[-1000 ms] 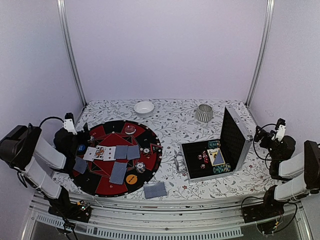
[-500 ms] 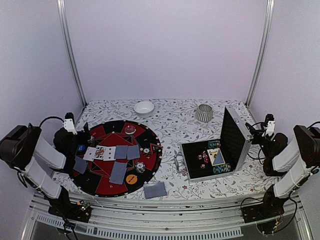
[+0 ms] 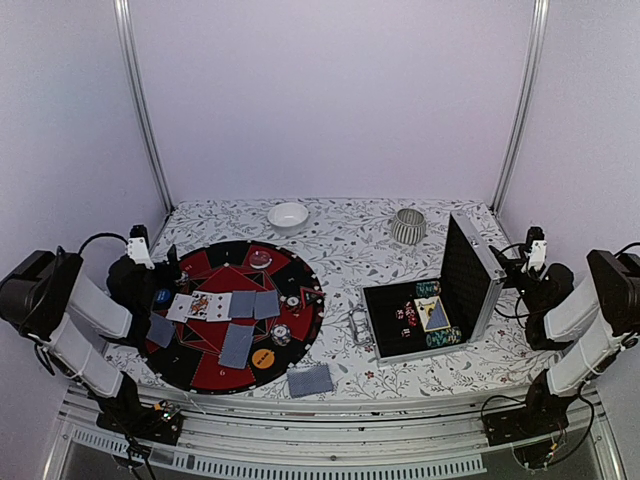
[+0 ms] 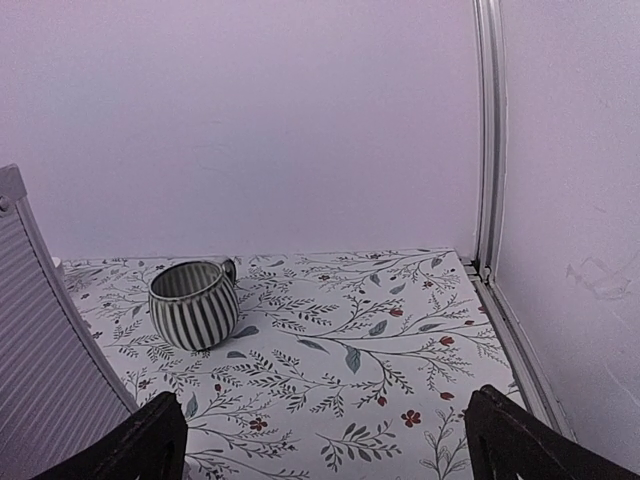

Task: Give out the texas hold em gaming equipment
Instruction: Reset both arms

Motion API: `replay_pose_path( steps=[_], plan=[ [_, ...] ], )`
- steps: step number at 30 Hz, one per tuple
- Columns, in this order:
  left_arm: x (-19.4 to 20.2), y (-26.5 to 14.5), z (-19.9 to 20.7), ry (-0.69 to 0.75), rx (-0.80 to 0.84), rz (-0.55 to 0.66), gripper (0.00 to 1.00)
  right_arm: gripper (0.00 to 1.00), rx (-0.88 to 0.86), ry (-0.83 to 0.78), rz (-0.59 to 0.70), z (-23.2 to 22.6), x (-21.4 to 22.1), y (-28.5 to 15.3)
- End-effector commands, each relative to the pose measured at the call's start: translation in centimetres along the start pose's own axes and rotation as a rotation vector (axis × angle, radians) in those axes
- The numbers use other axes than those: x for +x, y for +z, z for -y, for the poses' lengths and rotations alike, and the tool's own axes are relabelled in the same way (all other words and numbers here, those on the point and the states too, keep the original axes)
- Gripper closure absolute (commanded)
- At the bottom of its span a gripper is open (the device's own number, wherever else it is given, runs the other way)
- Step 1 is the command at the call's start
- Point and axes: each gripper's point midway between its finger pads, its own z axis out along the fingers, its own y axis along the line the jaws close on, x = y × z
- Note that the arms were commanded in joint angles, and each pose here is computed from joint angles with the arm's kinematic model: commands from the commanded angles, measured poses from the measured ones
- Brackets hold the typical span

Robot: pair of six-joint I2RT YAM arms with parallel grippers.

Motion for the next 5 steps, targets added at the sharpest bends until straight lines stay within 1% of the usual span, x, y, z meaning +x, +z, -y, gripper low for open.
replay_pose_path(
  steps=[1,5],
  plan=[
    [-0.80,0.26,-0.28,-0.001,-0.005,0.030,0.02,0.01,0.003,-0.007,0.005,-0.03,-0.29,0.10],
    [-0.80,0.26,-0.28,-0.001,-0.005,0.030,0.02,0.01,0.002,-0.008,0.007,-0.08,-0.32,0.08]
  ],
)
